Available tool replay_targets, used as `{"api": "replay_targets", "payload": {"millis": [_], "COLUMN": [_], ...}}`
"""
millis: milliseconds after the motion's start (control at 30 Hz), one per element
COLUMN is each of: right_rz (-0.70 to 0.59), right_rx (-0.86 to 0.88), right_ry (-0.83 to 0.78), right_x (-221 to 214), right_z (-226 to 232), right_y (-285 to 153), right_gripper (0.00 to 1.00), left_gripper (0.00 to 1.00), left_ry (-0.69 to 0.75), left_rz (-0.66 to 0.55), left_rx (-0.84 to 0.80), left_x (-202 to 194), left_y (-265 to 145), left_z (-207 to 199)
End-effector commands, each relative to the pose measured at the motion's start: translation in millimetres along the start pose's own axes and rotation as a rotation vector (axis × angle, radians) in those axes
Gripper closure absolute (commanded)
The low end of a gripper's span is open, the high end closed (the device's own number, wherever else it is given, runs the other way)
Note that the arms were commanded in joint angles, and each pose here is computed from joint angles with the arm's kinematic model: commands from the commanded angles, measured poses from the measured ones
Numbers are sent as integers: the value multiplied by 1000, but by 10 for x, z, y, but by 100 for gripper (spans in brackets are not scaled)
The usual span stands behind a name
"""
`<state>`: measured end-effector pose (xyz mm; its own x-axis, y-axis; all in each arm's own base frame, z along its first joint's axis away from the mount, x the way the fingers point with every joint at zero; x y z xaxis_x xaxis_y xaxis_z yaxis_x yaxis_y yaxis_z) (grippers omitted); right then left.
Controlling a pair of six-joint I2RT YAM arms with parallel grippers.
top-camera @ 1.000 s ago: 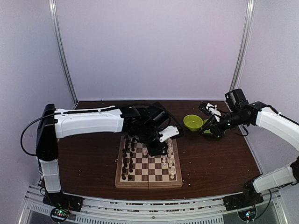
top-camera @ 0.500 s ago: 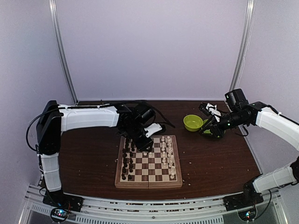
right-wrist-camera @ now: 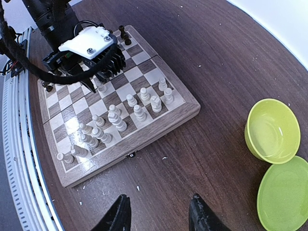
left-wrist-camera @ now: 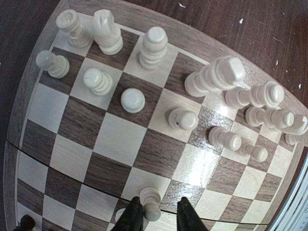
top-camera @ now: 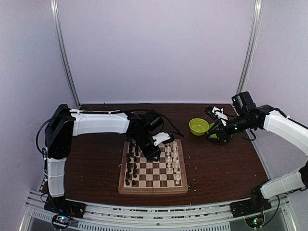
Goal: Set up the chess pieces on the board
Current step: Pick up the pawn from the chessboard, then place the pawn on b2.
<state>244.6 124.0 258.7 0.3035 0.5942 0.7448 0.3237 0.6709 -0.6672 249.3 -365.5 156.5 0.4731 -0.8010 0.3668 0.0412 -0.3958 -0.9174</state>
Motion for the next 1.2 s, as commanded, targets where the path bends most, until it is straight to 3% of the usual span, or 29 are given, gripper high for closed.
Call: {"api": "replay_targets", "payload": {"millis": [0,367,600,867,1167], "right_rz": [-1,-1,0,-1,-6], "right_rx": [-20,-19,-20,-22,-21], "right_ry": [-8,-8,-8,-10,-11], "right_x": [53,58,57,62,68], "right_z": [-37,-38,-35,-35,-30], "right_y": [-37,-41,-42,-49,-61], "right_gripper": [59,59,59,59,59], "left_gripper": [79,79,91,93,93], "left_ry": [26,25,28,75,153], "left_rz": [-34,-3,-16,-142,-139], "left_rx": [-13,-2,-19,-113,-237], "left_x": [95,44,104,263,215], "left_y": [16,43,-21,-380,-313], "left_z": [-15,-11,-60,-387,-818]}}
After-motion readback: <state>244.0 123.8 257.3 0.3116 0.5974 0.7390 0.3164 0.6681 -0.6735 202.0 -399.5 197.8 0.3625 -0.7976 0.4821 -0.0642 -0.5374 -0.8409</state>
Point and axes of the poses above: each gripper's point midway between its finger pads, its own y axis out along the fingers, its own z axis along the line the jaws close on, x = y × z, the point moved 10 cm from there along -y, back along the fingers, and after that the axes turned 5 degrees about -y, right-handed, at the moved point
